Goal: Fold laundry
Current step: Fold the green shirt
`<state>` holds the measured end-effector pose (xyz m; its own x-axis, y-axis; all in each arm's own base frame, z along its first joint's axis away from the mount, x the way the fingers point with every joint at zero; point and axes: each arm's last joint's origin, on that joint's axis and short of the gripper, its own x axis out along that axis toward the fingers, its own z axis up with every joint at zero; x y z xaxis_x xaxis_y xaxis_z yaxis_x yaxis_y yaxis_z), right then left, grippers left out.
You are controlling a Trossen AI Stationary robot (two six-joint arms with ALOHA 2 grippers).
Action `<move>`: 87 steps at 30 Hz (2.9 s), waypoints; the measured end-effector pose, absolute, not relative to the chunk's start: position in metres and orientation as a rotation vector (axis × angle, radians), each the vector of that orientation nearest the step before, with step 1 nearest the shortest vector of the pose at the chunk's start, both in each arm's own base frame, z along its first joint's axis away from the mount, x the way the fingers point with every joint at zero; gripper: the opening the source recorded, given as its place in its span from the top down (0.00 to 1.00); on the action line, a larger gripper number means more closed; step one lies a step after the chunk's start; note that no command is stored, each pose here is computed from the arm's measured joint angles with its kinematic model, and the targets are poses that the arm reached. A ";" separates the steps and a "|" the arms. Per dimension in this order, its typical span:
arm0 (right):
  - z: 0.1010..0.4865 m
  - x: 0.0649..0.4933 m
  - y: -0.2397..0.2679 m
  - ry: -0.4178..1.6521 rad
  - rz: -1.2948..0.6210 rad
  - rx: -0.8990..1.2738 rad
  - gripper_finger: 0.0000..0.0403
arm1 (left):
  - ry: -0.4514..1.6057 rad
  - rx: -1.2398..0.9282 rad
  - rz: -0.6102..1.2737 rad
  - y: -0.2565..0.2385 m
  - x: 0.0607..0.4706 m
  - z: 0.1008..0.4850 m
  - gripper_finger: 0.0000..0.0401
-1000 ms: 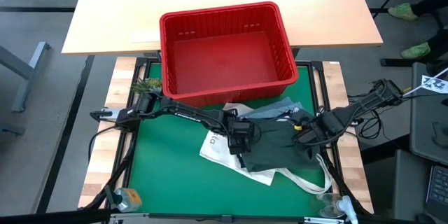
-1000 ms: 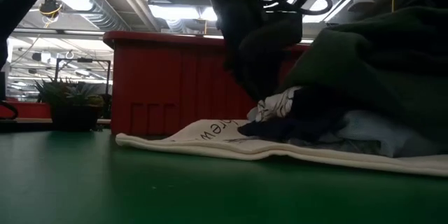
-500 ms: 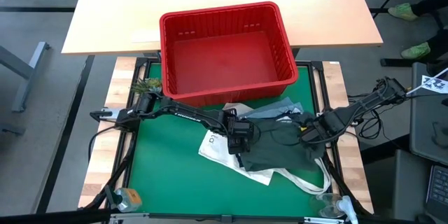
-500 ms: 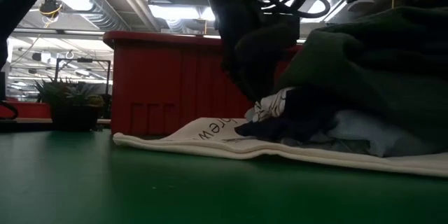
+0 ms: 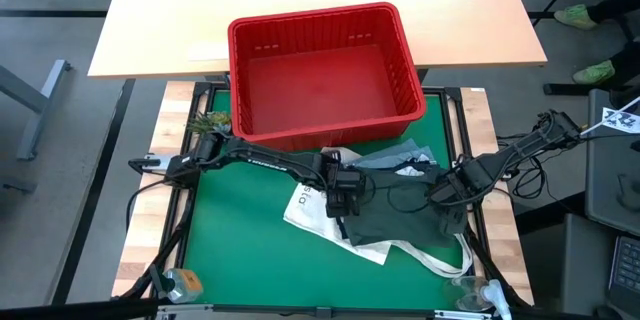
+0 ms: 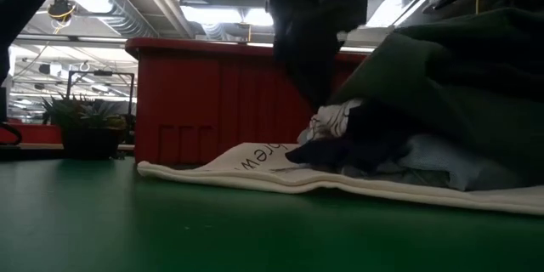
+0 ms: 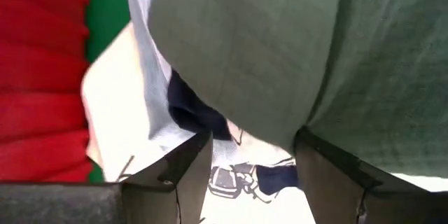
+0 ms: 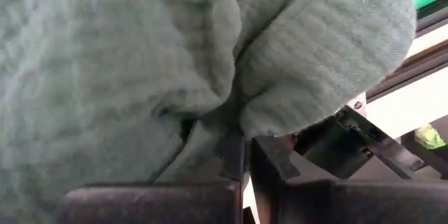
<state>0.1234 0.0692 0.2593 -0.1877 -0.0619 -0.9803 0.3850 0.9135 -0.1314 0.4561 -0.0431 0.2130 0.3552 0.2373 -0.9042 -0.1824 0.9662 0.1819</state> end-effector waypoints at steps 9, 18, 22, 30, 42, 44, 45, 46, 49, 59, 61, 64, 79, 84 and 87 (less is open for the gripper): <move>0.259 0.123 0.069 1.717 -0.410 0.246 0.78 | 1.077 0.079 0.220 -0.046 0.465 0.257 0.59; 0.261 0.123 0.072 1.771 -0.361 0.311 0.62 | 1.017 0.051 0.221 -0.047 0.468 0.271 0.68; 0.272 0.124 0.072 1.731 -0.327 0.335 0.62 | 0.982 -0.012 0.188 -0.050 0.472 0.272 0.70; 0.303 0.115 0.067 1.589 -0.234 0.400 0.62 | 0.911 -0.041 0.147 -0.060 0.477 0.276 0.72; 0.333 0.083 0.048 1.383 -0.137 0.471 0.62 | 0.697 -0.068 0.079 -0.085 0.490 0.274 0.72; 0.335 0.078 0.044 1.338 -0.148 0.463 0.62 | 0.682 -0.070 0.075 -0.086 0.491 0.265 0.72; 0.336 0.076 0.042 1.310 -0.166 0.449 0.62 | 0.673 -0.072 0.073 -0.087 0.492 0.259 0.72; 0.336 0.075 0.040 1.278 -0.188 0.433 0.62 | 0.663 -0.075 0.072 -0.087 0.492 0.254 0.72; 0.337 0.075 0.035 1.177 -0.275 0.370 0.62 | 0.647 -0.078 0.081 -0.084 0.493 0.237 0.72; 0.345 0.098 0.042 0.925 -0.282 0.307 0.62 | 0.817 -0.162 0.178 -0.059 0.469 0.163 0.72; 0.347 0.108 0.047 0.890 -0.238 0.304 0.62 | 0.871 -0.179 0.191 -0.056 0.464 0.156 0.72; 0.347 0.123 0.056 0.858 -0.182 0.284 0.62 | 0.957 -0.179 0.184 -0.054 0.458 0.155 0.72; 0.316 0.209 0.093 0.874 -0.047 0.038 0.62 | 1.375 -0.047 0.211 -0.075 0.433 0.196 0.72; 0.309 0.227 0.099 0.879 0.093 0.034 0.62 | 1.353 -0.014 0.212 -0.085 0.434 0.205 0.72; 0.308 0.225 0.099 0.906 0.124 0.021 0.62 | 1.339 -0.013 0.204 -0.088 0.435 0.216 0.72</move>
